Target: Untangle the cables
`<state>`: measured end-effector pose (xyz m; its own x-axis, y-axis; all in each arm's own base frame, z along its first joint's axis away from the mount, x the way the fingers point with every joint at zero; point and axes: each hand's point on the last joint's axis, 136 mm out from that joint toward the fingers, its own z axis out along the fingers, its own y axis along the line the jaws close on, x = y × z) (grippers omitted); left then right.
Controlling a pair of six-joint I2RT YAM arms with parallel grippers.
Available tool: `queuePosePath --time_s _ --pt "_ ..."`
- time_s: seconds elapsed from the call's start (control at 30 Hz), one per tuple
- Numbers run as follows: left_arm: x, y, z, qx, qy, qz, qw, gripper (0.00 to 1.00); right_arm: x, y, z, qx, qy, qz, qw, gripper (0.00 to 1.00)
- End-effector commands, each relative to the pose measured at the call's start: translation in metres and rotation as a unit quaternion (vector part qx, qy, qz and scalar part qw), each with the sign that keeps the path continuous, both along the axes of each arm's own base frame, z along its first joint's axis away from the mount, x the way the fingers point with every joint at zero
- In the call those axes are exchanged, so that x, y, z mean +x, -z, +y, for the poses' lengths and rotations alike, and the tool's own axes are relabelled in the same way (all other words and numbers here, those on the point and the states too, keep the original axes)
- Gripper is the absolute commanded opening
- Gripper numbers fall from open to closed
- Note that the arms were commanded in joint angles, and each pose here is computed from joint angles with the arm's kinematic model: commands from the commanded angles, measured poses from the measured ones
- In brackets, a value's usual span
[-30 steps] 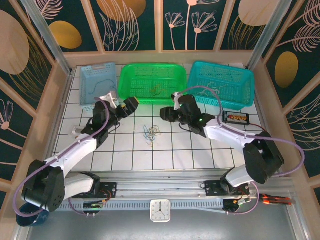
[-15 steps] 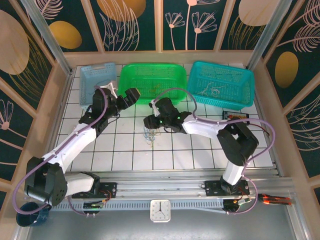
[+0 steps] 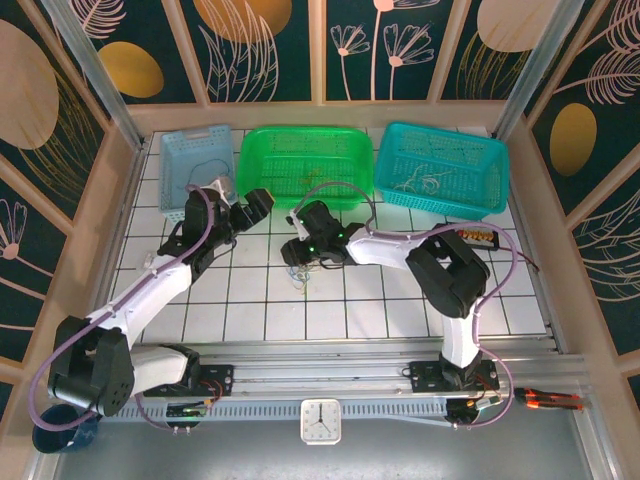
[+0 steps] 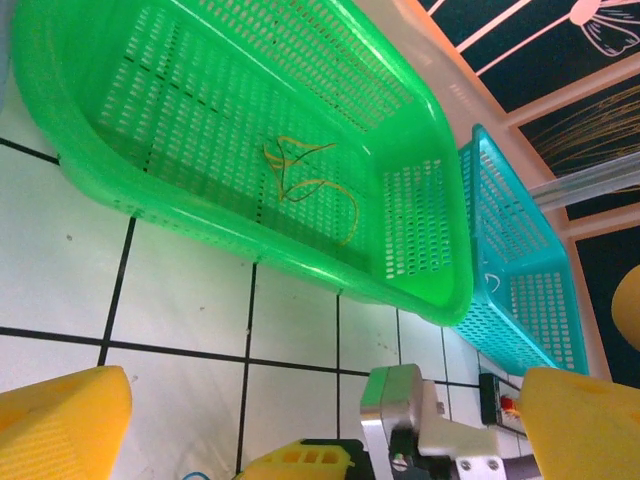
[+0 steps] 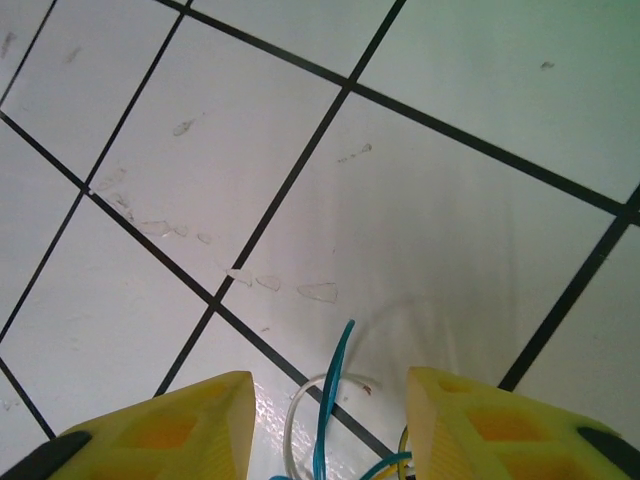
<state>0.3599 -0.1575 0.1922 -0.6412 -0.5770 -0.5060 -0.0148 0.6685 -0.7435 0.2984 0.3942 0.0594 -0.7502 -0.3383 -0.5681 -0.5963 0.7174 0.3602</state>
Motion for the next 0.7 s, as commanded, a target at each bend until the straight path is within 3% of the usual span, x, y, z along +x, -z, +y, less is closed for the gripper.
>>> queuePosePath --time_s 0.0,0.2,0.27,0.5,0.67 --pt "-0.002 -0.002 0.003 -0.016 -0.007 -0.005 1.0 0.99 0.001 0.0 0.01 0.007 -0.014 0.004 1.0 0.4" --pt "-0.006 0.011 0.003 -0.012 -0.004 0.005 1.0 0.99 0.008 -0.012 0.002 0.043 0.004 0.021 0.999 0.07" --pt "-0.007 0.016 0.004 -0.009 -0.003 0.009 1.0 0.99 0.013 -0.027 -0.006 0.072 0.017 0.025 0.997 0.0" --pt "-0.014 0.026 -0.011 -0.019 0.05 -0.006 0.999 0.99 0.022 -0.078 -0.05 0.169 0.063 0.017 0.984 0.0" --pt "-0.019 0.037 -0.031 -0.04 0.111 0.0 0.993 0.99 0.021 -0.099 -0.067 0.202 0.066 -0.004 0.977 0.0"
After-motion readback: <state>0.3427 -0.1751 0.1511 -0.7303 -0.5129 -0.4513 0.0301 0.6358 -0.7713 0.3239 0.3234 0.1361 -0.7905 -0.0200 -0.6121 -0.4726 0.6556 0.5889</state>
